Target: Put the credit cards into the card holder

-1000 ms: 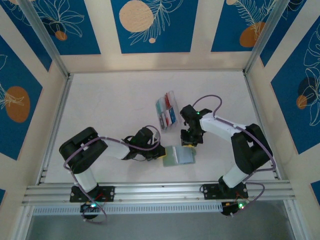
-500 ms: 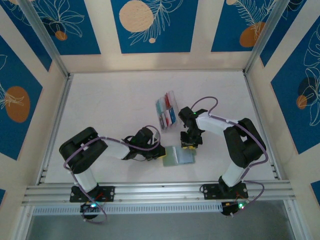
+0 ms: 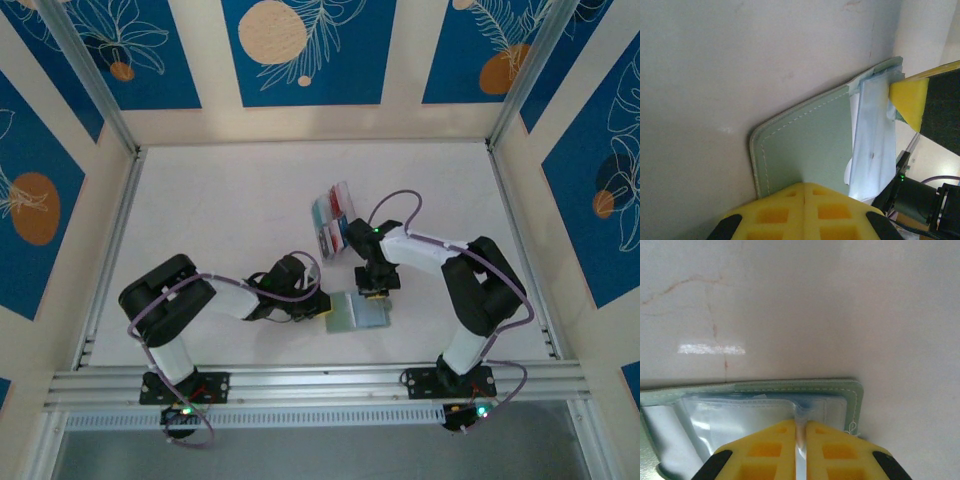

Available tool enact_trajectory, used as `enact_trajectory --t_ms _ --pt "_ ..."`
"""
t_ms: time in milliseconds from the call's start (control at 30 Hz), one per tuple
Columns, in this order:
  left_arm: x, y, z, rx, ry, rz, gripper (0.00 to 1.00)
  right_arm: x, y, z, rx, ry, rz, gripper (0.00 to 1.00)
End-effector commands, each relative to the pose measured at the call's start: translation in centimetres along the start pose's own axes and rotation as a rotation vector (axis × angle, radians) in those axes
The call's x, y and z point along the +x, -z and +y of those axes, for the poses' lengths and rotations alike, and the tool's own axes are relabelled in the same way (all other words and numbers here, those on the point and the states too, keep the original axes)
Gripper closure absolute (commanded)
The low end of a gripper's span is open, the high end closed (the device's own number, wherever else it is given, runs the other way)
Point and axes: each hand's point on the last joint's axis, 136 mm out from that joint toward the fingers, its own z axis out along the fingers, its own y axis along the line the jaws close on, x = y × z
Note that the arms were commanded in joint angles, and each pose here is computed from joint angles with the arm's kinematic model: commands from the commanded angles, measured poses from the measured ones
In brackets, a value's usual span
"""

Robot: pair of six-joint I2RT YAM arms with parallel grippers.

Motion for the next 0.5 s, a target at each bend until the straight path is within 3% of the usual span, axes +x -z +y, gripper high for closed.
enact_trajectory --t_ms 0,200,267,467 --pt "3.8 -0.5 8.3 -0.258 0.11 0.1 0.94 0.6 0.6 -1.6 0.131 0.002 0.011 0.88" --pt "3.9 -0.5 8.5 -0.262 0.111 0.101 0.95 0.4 1.7 -1.8 0.225 0.035 -0.019 0.89" --pt "3.9 -0.5 8.5 -0.26 0.112 0.102 0.95 0.3 1.8 -1.4 0.22 0.043 -0.022 0.95" --pt "3.9 -0.6 8.6 -0.261 0.113 0.104 0.95 0.3 2.1 -1.2 0.263 0.065 -0.023 0.93"
